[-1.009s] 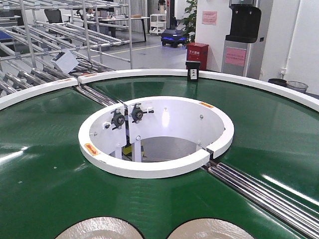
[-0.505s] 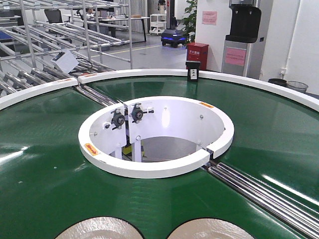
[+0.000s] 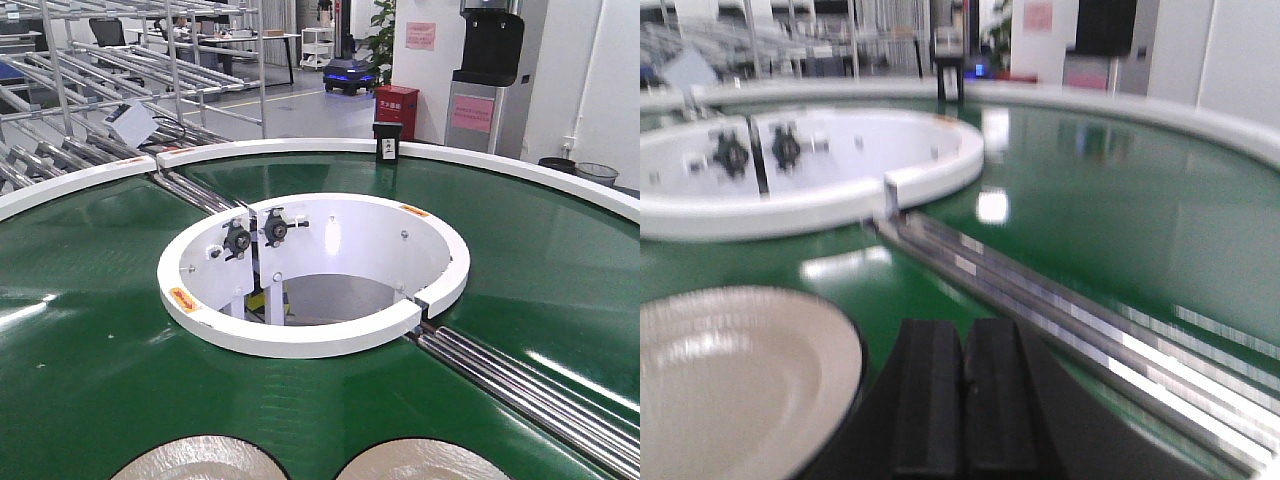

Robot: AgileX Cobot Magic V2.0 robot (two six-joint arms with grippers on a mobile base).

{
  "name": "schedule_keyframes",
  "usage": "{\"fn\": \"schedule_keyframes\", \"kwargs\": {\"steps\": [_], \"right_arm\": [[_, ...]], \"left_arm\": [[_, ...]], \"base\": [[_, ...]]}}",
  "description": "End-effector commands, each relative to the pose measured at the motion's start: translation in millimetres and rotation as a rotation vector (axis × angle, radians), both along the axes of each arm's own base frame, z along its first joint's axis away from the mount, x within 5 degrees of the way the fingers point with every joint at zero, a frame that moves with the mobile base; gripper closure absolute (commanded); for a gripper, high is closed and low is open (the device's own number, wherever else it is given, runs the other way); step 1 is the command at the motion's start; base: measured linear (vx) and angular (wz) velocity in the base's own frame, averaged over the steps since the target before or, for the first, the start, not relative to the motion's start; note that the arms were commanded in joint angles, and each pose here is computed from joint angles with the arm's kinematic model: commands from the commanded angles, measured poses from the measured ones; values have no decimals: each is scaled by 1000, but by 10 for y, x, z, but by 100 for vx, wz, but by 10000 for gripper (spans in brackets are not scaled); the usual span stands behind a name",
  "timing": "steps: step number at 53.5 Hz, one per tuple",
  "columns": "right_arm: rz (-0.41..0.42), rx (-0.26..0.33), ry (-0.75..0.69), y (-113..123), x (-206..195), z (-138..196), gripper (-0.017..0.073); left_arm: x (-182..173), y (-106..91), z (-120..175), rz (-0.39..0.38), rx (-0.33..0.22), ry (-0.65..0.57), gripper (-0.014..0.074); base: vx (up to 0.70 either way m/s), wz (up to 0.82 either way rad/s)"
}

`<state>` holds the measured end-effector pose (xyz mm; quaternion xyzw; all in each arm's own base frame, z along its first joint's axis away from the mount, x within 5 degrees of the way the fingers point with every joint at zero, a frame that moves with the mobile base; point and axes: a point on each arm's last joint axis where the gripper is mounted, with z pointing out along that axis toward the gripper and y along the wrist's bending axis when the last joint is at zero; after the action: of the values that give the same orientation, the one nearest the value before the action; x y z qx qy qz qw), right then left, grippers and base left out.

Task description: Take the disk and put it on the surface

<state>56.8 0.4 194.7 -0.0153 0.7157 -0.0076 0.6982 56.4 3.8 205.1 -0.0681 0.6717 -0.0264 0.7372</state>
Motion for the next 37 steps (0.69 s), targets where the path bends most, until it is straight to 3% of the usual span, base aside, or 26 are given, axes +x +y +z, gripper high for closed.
{"fn": "schedule_keyframes", "kwargs": {"steps": [1,8,16,25,30,37], "right_arm": [[5,-7,-221,6,-21,183,567],[8,-5,-348,9,-70,410,567],[0,-5,-295,2,-92,953,567],[-2,-9,-259,2,137,1564,567],[-2,-9,-185,4,369,1614,567],[-1,4,-21,8,716,1437,564]], "left_arm": [[-55,35,268,34,-34,-188,601],[-130,36,537,44,-8,-294,601],[-313,-7,1137,40,118,-383,601],[-259,-27,1698,19,153,-293,601],[-28,-17,1812,8,142,-203,598],[323,-3,1682,-12,113,-30,591]], "base": [[0,0],[0,0],[0,0],[0,0],[0,0],[0,0]]}}
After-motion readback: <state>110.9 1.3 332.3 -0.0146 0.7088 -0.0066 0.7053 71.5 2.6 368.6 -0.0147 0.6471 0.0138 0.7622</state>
